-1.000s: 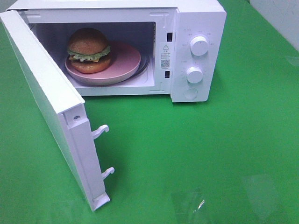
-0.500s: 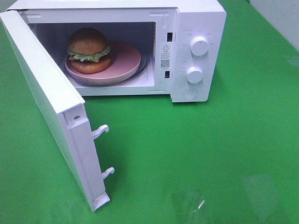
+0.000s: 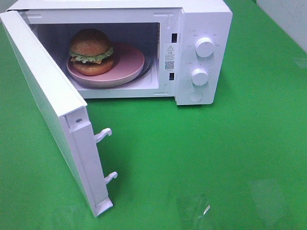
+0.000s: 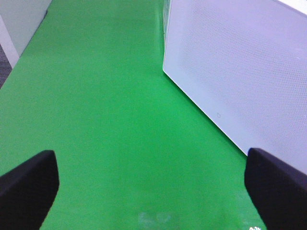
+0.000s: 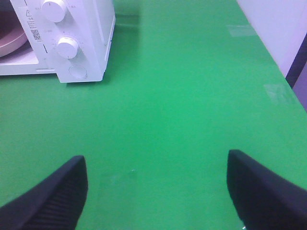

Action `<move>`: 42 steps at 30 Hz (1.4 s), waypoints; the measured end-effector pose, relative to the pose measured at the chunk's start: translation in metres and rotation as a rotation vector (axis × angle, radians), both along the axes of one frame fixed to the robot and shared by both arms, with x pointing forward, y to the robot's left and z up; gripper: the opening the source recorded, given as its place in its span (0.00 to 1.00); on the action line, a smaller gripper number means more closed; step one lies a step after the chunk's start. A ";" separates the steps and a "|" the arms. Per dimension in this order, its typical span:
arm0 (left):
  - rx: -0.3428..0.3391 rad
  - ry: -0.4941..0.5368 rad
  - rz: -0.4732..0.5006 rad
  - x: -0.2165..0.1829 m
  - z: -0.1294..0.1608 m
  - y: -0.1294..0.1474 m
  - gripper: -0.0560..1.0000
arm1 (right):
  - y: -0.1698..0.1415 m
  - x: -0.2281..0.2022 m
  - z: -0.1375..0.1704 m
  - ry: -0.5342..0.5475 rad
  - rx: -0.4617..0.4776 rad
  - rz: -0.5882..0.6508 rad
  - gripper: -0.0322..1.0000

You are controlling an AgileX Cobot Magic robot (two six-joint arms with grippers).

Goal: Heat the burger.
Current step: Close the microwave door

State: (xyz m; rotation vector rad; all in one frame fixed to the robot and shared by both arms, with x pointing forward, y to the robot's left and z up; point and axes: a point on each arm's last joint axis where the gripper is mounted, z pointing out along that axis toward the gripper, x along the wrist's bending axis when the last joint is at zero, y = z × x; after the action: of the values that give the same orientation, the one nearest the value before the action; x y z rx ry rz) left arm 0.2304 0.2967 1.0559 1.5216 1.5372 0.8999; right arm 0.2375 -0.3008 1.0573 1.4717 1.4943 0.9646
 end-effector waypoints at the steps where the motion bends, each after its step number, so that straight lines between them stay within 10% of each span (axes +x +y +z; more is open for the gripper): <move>1: 0.000 0.000 0.000 0.000 0.000 0.000 0.99 | 0.000 0.000 0.000 0.000 0.000 0.000 0.77; 16: 0.000 -0.030 0.001 -0.001 0.005 0.000 0.98 | 0.000 0.000 0.000 0.000 0.000 0.000 0.77; 20: -0.002 -0.150 0.006 0.000 0.018 0.000 0.86 | 0.000 0.000 0.000 0.000 0.000 0.000 0.77; 29: -0.008 -0.286 0.021 0.037 0.035 0.002 0.14 | 0.000 0.000 0.000 0.000 0.000 0.000 0.77; 42: -0.011 -0.408 0.049 0.103 0.025 0.005 0.05 | 0.000 0.000 0.000 0.000 0.000 0.000 0.77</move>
State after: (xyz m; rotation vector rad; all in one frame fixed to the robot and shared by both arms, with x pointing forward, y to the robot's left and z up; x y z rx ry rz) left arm 0.3329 0.3020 1.0812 1.2042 1.2816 1.1468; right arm 0.2375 -0.3008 1.0573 1.4717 1.4943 0.9646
